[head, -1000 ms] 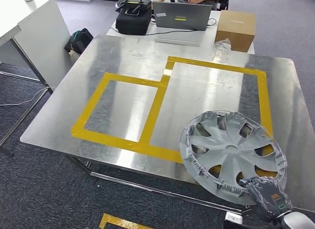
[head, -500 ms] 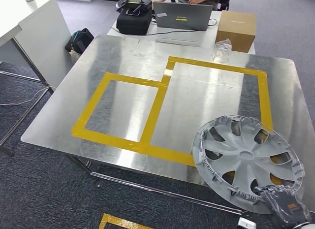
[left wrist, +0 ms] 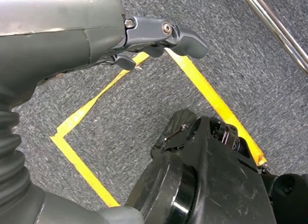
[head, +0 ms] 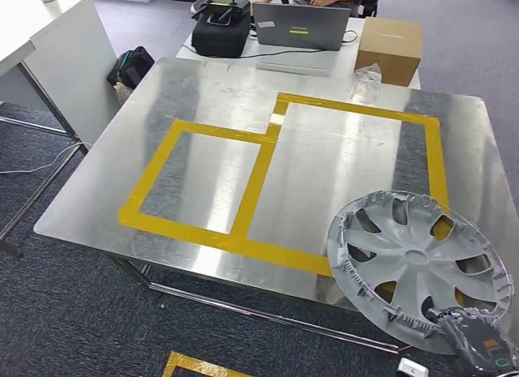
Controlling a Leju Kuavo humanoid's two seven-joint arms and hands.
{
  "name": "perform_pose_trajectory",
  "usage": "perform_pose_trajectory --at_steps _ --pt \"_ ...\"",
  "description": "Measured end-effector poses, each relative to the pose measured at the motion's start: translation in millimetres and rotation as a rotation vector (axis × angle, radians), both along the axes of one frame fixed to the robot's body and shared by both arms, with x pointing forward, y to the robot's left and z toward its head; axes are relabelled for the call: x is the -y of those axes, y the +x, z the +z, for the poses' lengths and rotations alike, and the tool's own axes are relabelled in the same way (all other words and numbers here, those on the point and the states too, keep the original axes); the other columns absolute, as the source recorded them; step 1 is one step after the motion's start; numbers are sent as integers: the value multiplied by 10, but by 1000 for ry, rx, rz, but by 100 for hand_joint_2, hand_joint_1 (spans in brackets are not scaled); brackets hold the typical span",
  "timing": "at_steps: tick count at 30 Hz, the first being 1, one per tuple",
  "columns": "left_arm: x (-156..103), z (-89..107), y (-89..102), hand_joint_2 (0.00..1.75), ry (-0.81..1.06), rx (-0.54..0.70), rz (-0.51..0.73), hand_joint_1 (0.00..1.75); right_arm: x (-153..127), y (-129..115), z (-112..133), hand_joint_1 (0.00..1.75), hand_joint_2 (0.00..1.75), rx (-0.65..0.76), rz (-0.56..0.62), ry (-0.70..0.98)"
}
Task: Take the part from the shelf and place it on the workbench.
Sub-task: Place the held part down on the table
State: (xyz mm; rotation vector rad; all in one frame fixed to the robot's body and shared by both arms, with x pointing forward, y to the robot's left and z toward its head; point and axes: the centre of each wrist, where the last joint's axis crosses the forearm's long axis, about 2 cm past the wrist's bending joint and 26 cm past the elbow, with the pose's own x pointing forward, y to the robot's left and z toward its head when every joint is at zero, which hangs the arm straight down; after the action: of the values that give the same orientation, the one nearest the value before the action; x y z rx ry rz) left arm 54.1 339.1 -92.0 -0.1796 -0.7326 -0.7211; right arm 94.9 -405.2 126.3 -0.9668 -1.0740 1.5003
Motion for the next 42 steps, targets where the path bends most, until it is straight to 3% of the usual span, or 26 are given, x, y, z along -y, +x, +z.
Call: perform_pose_trajectory --at_steps 15,16,18,19,20,22,35,42 --pt "-3 1 8 175 11 1 -4 0 -32 34 -9 174 175 0 64 -60" --pt "-3 2 10 175 15 2 -7 0 -37 36 -9 140 175 0 66 -60" --pt "-3 2 10 175 28 4 -13 0 -44 40 -12 53 175 0 68 -58" --pt "-2 1 10 131 33 4 -13 0 -46 37 -14 10 175 -1 66 -58" --pt "-2 1 8 87 35 4 -12 0 -48 30 -18 0 175 -2 62 -58" --pt "-2 1 2 0 36 3 -6 0 -48 6 -28 0 175 -5 51 -60" --pt "-6 1 -29 0 56 -5 12 0 -116 -11 -52 0 175 68 -34 -65" --pt "8 9 -79 0 70 -7 28 0 -206 2 -47 0 175 142 -46 62"
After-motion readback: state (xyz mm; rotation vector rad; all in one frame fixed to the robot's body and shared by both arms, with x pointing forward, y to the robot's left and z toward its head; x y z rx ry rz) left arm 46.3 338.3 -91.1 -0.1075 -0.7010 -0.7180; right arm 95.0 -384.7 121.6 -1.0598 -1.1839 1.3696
